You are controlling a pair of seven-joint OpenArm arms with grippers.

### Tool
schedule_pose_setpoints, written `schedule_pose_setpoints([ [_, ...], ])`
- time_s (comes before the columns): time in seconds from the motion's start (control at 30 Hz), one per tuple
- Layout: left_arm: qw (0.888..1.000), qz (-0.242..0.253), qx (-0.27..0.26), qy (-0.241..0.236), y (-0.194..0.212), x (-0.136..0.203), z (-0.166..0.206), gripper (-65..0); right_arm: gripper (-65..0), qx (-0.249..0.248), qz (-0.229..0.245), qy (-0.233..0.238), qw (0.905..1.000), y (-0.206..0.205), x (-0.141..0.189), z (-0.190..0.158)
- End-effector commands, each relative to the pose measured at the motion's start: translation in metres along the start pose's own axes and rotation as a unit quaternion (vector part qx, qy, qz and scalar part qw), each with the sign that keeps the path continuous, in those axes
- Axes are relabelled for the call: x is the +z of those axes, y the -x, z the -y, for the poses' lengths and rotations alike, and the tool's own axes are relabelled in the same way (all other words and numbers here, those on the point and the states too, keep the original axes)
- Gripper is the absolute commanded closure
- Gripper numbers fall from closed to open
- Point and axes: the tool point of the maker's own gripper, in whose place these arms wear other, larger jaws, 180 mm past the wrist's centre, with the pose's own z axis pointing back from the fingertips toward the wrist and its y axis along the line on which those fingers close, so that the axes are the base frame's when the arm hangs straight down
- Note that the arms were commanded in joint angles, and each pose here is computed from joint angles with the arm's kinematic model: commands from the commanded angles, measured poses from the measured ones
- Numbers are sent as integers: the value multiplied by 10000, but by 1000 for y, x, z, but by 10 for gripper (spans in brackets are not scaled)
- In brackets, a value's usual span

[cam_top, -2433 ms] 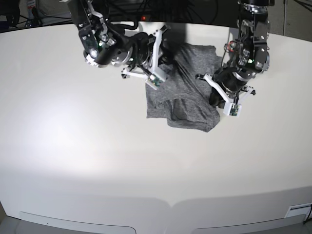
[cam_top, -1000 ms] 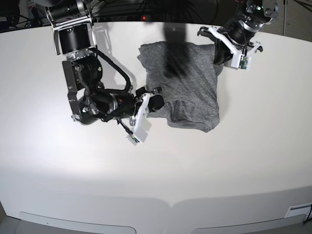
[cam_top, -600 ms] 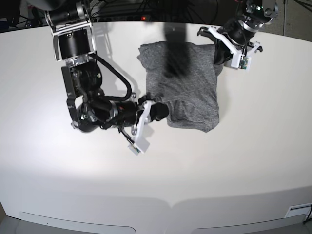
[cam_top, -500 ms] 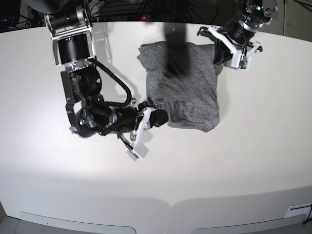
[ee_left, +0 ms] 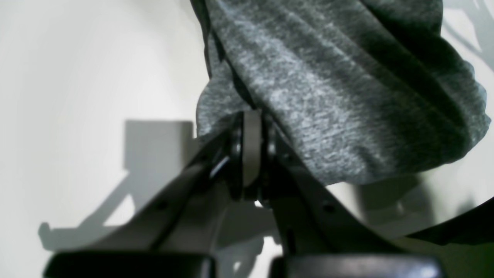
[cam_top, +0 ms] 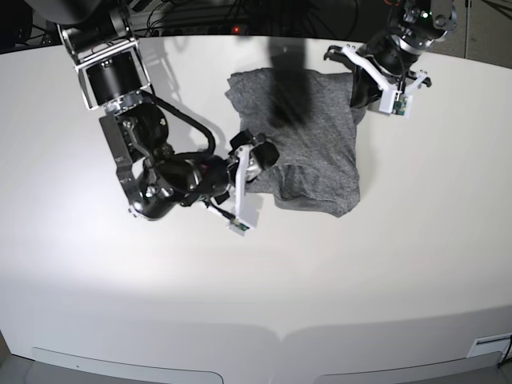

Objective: Fold the T-shirt properly
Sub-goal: 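Tuck and smooth the bundle's edge with the right gripper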

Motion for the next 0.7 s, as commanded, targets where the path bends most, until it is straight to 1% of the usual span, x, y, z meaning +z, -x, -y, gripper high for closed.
schedule_pose_setpoints([
  [0.0,9998,214,-30,57,-12,2,3,0,-324,30,240,23,9997,-19,6,0],
  [0.07,9998,197,-70,37,-11,2,2,0,-323,-75,209,157,9996,-20,3,3],
  [0.13,9997,149,-187,-20,-9,2,0,0,-322,-58,130,334,9993,-18,-2,8],
  [0.2,9995,107,-283,-67,-8,2,-1,0,-300,-99,65,420,9990,-15,-8,11],
  [0.27,9995,103,-296,-75,-8,2,-2,0,-274,-226,-14,392,9990,-9,-13,13],
  [0.33,9995,105,-296,-75,-8,2,-2,0,-232,-302,-103,369,9988,-4,-19,13],
  [0.47,9995,105,-296,-75,-8,2,-2,0,-91,-319,-132,382,9987,-4,-19,15],
  [0.53,9995,105,-296,-75,-8,2,-2,0,-41,-287,-111,412,9987,-8,-17,17],
  [0.57,9995,105,-296,-73,-8,2,-2,0,-27,-276,-136,435,9986,-8,-15,19],
  [0.67,9995,102,-295,-75,-8,2,-2,0,-25,-165,-263,515,9982,-15,-8,23],
])
